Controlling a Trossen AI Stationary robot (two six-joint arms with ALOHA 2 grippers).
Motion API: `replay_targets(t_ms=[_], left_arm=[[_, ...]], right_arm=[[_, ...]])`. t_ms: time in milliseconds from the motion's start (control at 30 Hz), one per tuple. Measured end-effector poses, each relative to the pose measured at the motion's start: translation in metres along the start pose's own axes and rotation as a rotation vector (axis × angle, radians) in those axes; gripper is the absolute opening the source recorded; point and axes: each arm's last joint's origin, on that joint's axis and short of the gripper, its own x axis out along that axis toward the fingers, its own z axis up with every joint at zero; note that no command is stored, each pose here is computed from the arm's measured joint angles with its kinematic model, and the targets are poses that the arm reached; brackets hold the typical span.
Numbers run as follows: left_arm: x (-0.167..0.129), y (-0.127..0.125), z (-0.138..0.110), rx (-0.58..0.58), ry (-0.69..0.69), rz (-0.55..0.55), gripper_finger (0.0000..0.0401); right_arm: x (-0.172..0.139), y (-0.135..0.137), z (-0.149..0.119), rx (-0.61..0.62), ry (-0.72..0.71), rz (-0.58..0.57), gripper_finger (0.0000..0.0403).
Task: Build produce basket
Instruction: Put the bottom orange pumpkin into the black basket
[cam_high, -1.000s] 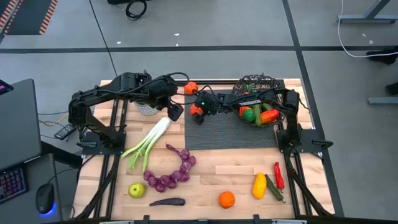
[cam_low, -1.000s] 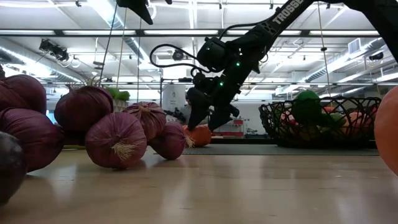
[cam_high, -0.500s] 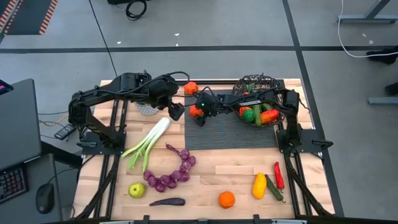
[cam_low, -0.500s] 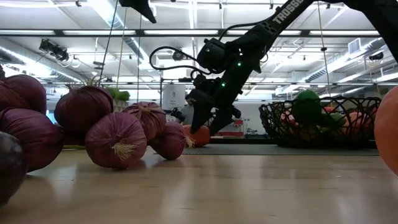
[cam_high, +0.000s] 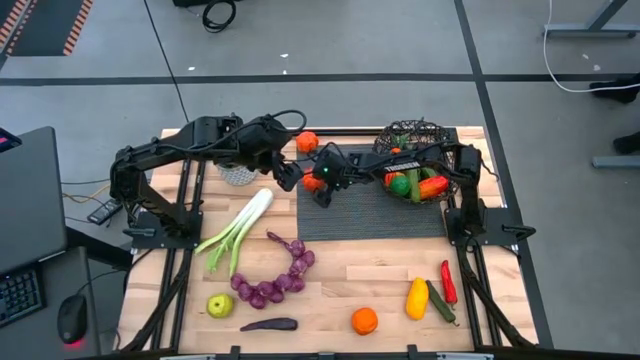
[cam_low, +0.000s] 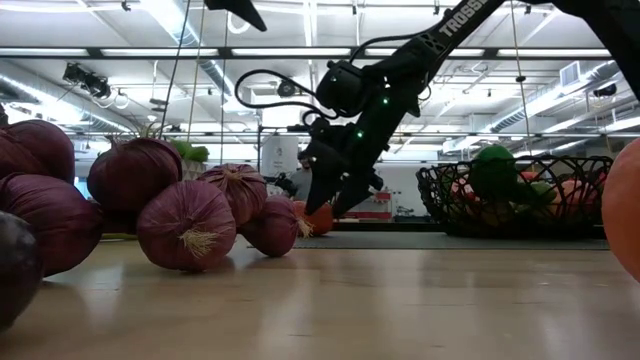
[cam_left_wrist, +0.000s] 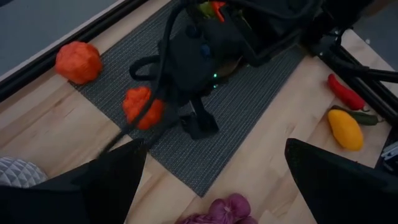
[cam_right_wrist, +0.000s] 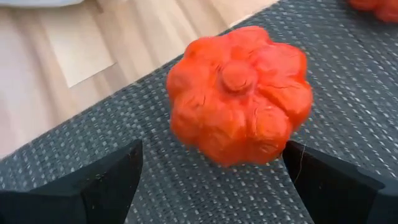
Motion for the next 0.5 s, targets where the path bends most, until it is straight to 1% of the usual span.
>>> replay_targets(t_ms=[300, 500], left_arm=[[-0.0002, -0.0021, 0.0012, -0.002, -0.017, -0.015, 0.0391], [-0.001, -0.0083, 0.0074, -0.02, -0.088, -0.07, 0.0391]], right_arm=[[-0.0002, 0.0008, 0.0, -0.009, -0.001, 0.001, 0.039], [-0.0003, 0.0032, -0.0005, -0.014, -0.001, 0.005, 0.039]])
